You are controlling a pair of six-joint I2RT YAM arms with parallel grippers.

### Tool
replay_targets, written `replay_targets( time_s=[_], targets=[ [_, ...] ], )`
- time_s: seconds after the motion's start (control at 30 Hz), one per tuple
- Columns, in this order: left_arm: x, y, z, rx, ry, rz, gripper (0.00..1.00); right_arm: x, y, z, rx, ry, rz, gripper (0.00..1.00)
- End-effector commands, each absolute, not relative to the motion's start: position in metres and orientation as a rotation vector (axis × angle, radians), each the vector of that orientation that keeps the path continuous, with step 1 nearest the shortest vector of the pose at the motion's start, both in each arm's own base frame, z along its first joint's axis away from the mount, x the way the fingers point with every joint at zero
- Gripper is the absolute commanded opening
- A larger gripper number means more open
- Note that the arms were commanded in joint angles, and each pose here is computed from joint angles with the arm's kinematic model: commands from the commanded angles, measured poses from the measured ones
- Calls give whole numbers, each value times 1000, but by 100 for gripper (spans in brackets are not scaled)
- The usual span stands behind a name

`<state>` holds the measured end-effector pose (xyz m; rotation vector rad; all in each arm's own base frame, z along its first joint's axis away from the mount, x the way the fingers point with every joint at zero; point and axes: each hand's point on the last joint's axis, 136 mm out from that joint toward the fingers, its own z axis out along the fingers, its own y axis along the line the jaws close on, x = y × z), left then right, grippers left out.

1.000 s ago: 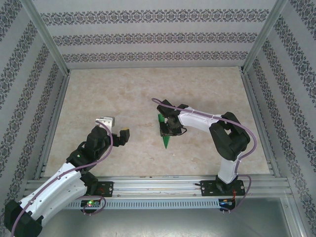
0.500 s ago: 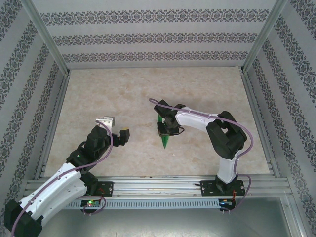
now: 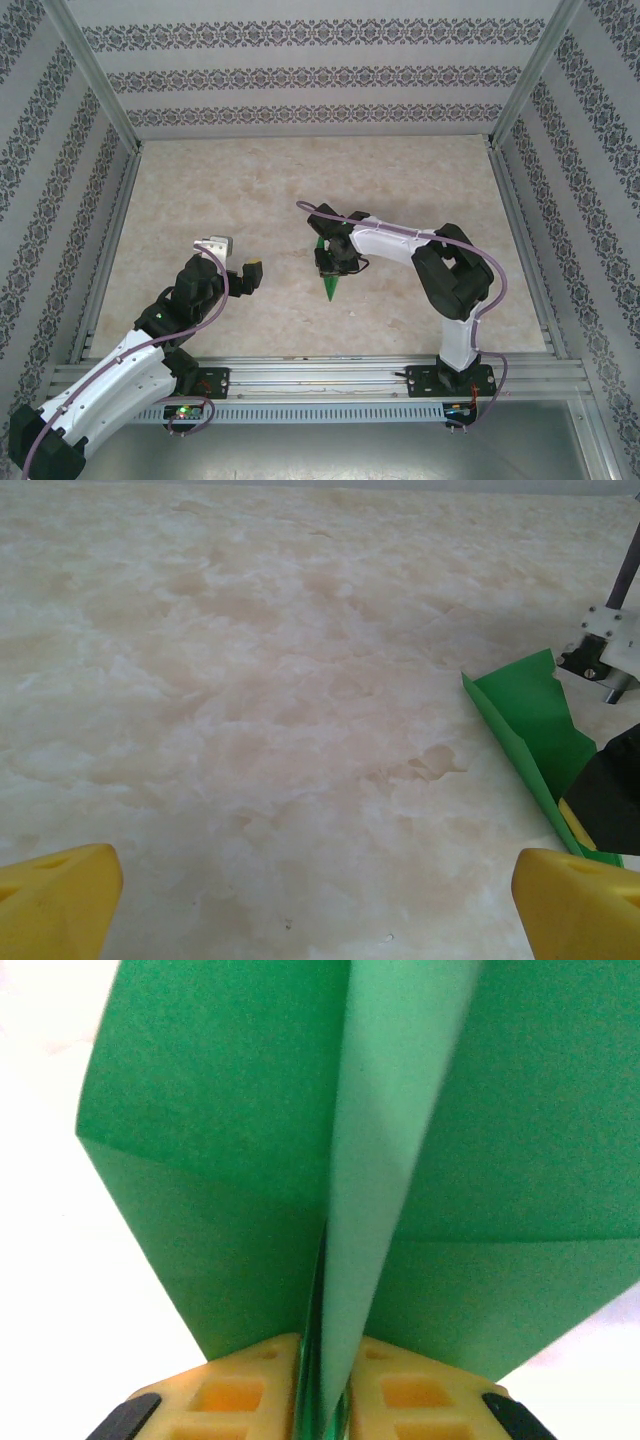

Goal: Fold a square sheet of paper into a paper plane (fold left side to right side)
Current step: Pick up the paper plane at the center of the table.

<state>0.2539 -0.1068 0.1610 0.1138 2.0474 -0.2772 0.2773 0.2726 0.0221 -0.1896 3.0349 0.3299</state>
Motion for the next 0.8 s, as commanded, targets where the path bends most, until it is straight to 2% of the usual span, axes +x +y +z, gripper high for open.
replay_targets(
  time_s=[0.0, 0.4, 0.77],
  targets=[
    [256, -99, 163, 113, 2045, -225, 100, 278, 274, 19, -178, 3042, 280, 18],
    [256, -98, 163, 113, 2045, -222, 100, 275, 273, 11, -181, 3059, 252, 17],
    [257, -98, 167, 113, 2037, -220, 100, 279, 262, 34, -190, 3010, 178, 1]
  ],
)
